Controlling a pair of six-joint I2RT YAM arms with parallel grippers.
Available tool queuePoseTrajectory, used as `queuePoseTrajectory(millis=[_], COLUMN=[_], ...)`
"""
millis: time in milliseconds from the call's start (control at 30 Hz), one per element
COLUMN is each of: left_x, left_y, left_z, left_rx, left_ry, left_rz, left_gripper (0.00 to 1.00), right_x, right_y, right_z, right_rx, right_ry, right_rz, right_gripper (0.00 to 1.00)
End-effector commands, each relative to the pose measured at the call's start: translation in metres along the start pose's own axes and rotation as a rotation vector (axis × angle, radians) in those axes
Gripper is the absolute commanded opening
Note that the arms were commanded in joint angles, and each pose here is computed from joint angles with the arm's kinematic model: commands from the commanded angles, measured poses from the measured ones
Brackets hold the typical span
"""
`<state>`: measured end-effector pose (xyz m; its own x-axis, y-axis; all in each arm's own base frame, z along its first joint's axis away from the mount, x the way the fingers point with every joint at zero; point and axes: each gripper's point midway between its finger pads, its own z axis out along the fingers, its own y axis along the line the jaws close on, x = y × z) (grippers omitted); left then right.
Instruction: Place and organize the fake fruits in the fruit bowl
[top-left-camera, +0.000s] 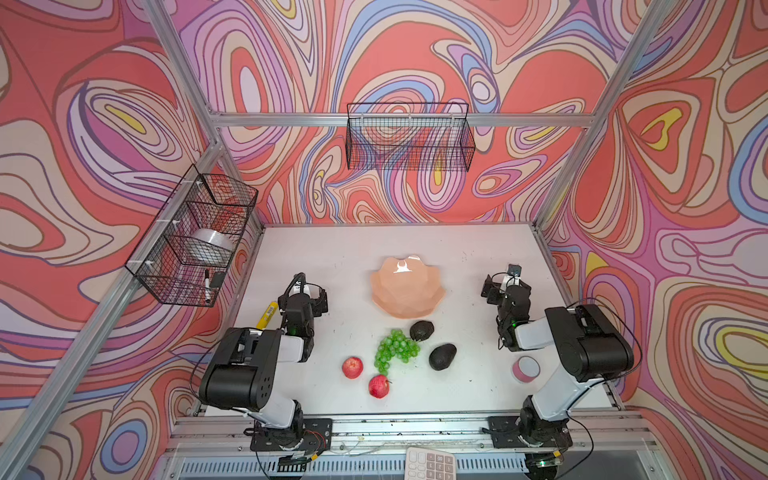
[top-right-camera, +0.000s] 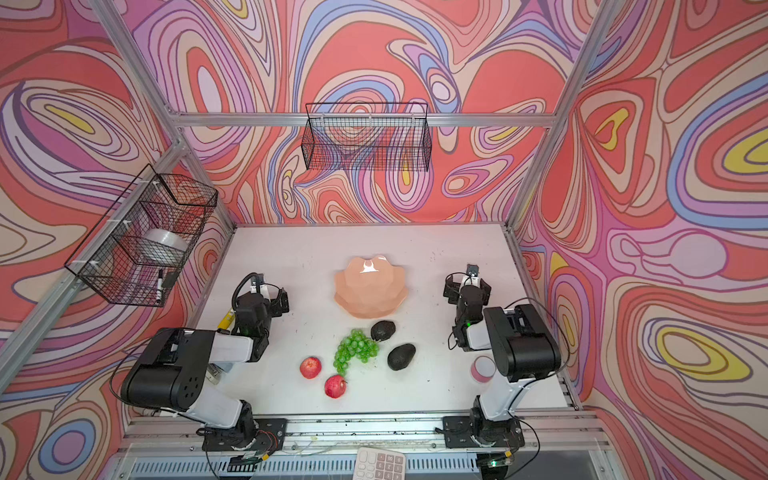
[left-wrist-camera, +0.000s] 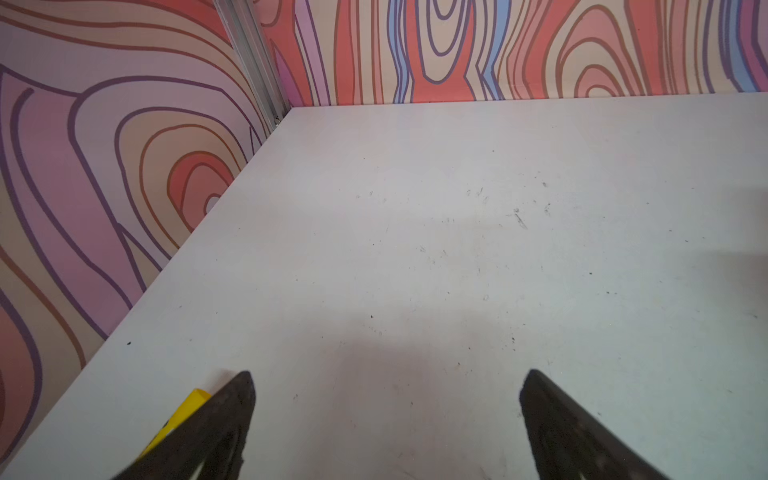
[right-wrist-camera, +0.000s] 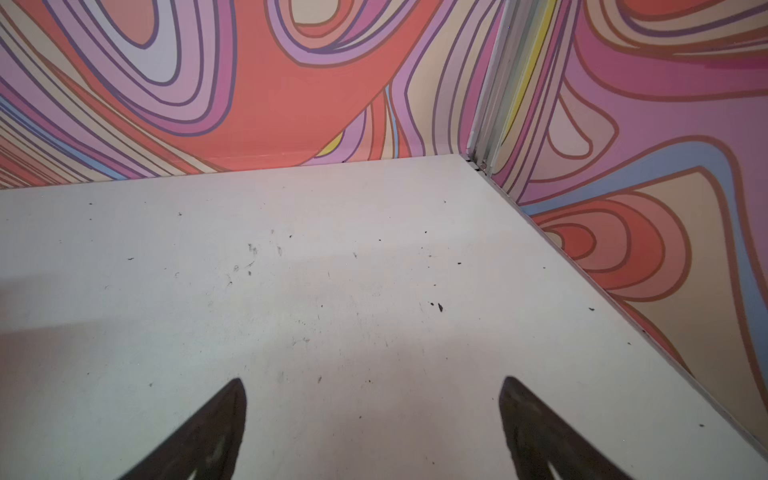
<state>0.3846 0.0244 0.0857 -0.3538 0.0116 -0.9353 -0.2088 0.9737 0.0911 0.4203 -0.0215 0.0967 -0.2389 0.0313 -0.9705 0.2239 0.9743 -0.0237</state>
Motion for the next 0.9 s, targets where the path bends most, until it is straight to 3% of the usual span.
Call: queuePoseTrajectory(millis=[0,867], left_x=[-0.0079,-0.0075], left_y=[-0.0014,-0.0007], left_z=[0.0019,0.0027], left_rx=[0.013,0.016], left_ry=[-0.018,-0.014], left_rz=[-0.018,-0.022], left_gripper=[1.00,1.00], right_x=[-0.0023,-0.0004], right_y=[-0.0013,-0.0019], right_z=[0.0010,0.0024], right_rx=[0.005,-0.001], right_ry=[-0.003,0.009], right_rz=[0.012,0.020], right_gripper=[0.98,0.98])
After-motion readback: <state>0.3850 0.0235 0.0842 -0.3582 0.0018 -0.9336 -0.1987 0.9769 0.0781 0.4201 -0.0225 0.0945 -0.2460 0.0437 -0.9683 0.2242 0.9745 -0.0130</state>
